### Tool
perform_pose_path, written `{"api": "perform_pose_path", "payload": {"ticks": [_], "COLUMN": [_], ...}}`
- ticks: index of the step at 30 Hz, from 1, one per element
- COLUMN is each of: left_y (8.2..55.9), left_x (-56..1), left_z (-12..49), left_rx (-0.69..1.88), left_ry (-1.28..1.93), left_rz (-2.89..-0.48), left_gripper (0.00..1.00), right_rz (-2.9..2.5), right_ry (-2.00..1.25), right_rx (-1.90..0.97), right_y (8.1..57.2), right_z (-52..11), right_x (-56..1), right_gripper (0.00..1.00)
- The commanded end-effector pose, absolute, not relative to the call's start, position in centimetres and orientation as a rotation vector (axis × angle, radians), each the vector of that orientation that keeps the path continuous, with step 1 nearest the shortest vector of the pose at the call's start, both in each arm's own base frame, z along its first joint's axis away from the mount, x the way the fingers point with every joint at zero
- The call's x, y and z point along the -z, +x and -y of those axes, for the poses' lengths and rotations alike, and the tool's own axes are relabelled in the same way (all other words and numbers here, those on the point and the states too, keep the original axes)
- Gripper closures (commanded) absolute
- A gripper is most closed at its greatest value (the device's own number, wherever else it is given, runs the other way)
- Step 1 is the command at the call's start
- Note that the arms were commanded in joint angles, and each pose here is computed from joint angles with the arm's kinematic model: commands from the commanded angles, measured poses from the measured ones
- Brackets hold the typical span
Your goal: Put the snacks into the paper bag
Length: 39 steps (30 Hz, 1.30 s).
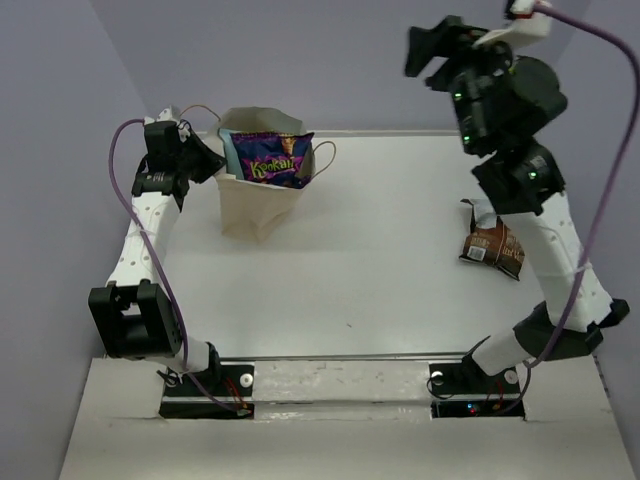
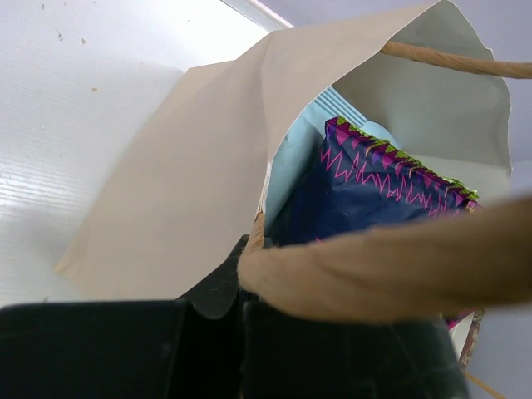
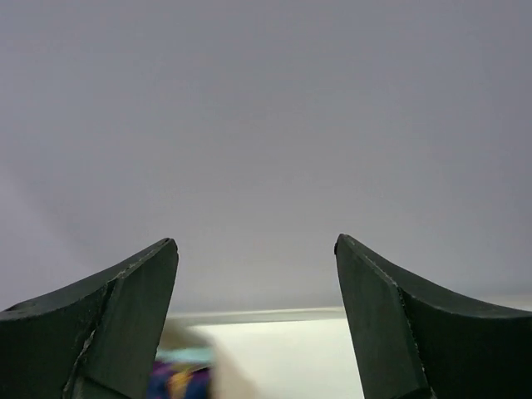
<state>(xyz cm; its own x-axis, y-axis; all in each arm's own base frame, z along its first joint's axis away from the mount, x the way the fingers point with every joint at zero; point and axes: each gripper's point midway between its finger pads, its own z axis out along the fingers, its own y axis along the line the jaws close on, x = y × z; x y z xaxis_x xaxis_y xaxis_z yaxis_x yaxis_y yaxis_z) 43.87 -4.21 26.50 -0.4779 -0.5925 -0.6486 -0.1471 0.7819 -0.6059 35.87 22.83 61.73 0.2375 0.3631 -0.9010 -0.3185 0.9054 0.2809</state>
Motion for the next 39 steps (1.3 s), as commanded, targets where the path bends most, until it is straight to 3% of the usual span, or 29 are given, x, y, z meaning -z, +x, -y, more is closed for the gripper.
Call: {"api": "perform_pose_path", "payload": {"ticks": [1,3,7,13,21,29,32,33,35,36,37,39], "left_y": [44.6,44.6,44.5,44.4,44.3,44.4,44.3,44.3,44.3,44.3,44.2,44.3], "left_x": [-29.2,-29.1,-28.5,-28.2,-27.8,-28.0,-28.0,-28.0,-28.0,-28.1,-28.2,-28.3], "left_z": [4.3,4.1,3.7,3.5,3.0,2.8,2.9,2.9,2.9,2.9,2.8,2.8], "left_rx": [0.637,0.629,0.651,0.652,0.638,0.643,0.645,0.647,0.648,0.648,0.648,0.647], "left_ry": [-0.532,-0.539,-0.569,-0.581,-0.593,-0.594,-0.595,-0.597,-0.598,-0.597,-0.597,-0.596], "left_rz": [-1.961,-1.962,-1.973,-1.977,-1.978,-1.976,-1.976,-1.974,-1.972,-1.971,-1.968,-1.968], "left_gripper": [1.00,1.00,1.00,1.00,1.00,1.00,1.00,1.00,1.00,1.00,1.00,1.00], "right_rz": [-1.565,-1.680,-1.932,-2.274,-2.456,-2.664,-2.665,-2.660,-2.641,-2.638,-2.629,-2.575], "right_ry": [0.317,0.425,0.609,0.641,0.560,0.498,0.499,0.498,0.495,0.492,0.473,0.432], "right_rx": [-0.056,0.141,0.214,0.520,0.937,0.682,0.628,0.616,0.587,0.561,0.545,0.508], "right_y": [41.9,41.8,40.7,37.5,33.4,34.5,35.4,35.6,35.9,36.0,36.2,36.9], "right_z": [-10.7,-3.7,4.6,7.9,11.2,7.8,7.2,7.1,6.9,6.7,6.2,5.1], "right_x": [-49.3,-43.4,-31.8,-17.5,-10.8,-3.7,-3.7,-3.9,-4.9,-5.4,-6.0,-8.7], "right_gripper": [0.16,0.10,0.03,0.00,0.00,0.03,0.22,0.44,0.65,0.89,0.98,0.99]}}
